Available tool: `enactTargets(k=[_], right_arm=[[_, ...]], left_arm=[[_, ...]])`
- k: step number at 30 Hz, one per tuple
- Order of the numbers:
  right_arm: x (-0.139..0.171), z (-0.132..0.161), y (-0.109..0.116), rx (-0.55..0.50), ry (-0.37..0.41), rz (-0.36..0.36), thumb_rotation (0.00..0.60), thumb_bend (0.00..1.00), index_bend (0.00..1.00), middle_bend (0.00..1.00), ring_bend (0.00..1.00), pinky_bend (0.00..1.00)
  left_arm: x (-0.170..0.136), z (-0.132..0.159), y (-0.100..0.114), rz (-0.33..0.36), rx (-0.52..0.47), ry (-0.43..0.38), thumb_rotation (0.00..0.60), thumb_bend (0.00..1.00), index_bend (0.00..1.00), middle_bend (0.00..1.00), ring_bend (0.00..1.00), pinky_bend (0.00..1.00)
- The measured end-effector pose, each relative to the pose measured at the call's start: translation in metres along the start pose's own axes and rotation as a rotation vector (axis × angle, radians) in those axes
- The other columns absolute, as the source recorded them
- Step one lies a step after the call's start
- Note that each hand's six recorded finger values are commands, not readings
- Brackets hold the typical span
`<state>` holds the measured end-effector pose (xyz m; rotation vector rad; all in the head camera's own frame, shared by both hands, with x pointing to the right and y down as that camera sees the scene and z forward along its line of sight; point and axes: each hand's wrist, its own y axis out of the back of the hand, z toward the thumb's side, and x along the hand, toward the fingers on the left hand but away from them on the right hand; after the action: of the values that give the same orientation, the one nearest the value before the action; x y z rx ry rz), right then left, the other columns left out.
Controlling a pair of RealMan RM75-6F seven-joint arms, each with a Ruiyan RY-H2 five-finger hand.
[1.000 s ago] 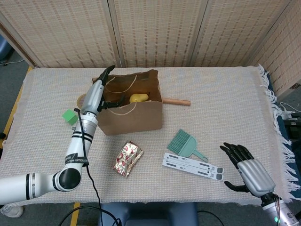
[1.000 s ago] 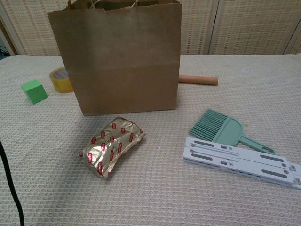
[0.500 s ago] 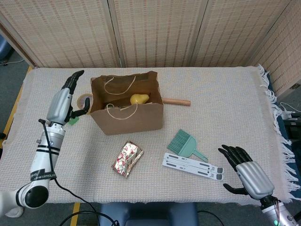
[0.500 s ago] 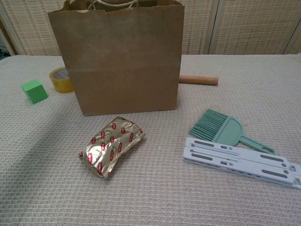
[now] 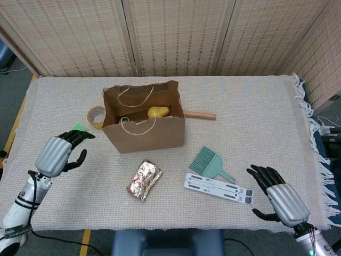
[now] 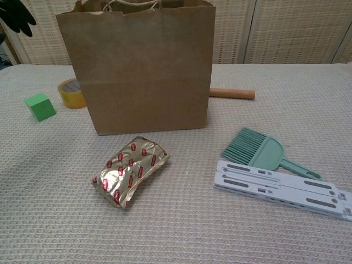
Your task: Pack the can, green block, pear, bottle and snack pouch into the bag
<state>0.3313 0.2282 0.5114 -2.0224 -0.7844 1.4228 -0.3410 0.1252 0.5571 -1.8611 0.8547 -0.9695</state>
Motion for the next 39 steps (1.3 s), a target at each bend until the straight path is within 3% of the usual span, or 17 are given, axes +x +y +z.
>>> enactTargets(k=[5, 10, 14, 19, 27, 39], right_arm=[[-0.003, -0.003, -0.001, 0.000, -0.012, 0.005, 0.600, 0.10, 0.00, 0.00, 0.00, 0.00], [-0.005, -0.004, -0.003, 0.005, -0.015, 0.015, 0.600, 0.10, 0.00, 0.00, 0.00, 0.00], [-0.006, -0.004, -0.004, 0.006, -0.018, 0.018, 0.600, 0.10, 0.00, 0.00, 0.00, 0.00], [-0.006, -0.005, -0.004, 0.006, -0.018, 0.019, 0.600, 0.10, 0.00, 0.00, 0.00, 0.00], [-0.008, -0.009, -0.003, -0.002, -0.030, 0.020, 0.600, 0.10, 0.00, 0.00, 0.00, 0.00], [-0.012, -0.014, -0.002, -0.016, -0.044, 0.035, 0.600, 0.10, 0.00, 0.00, 0.00, 0.00]], left_arm=[[-0.038, -0.003, -0.034, -0.118, 0.188, -0.197, 0.600, 0.52, 0.22, 0.21, 0.19, 0.36], [-0.061, 0.012, -0.071, -0.233, 0.344, -0.436, 0.600, 0.41, 0.06, 0.05, 0.03, 0.21], [-0.059, 0.033, -0.095, -0.284, 0.477, -0.627, 0.600, 0.38, 0.00, 0.00, 0.00, 0.11], [-0.038, 0.050, -0.119, -0.333, 0.637, -0.780, 0.600, 0.37, 0.00, 0.00, 0.00, 0.07], [0.007, 0.081, -0.136, -0.331, 0.791, -0.913, 0.600, 0.35, 0.00, 0.00, 0.00, 0.03], [0.025, 0.120, -0.164, -0.333, 0.753, -0.933, 0.600, 0.35, 0.00, 0.00, 0.00, 0.03]])
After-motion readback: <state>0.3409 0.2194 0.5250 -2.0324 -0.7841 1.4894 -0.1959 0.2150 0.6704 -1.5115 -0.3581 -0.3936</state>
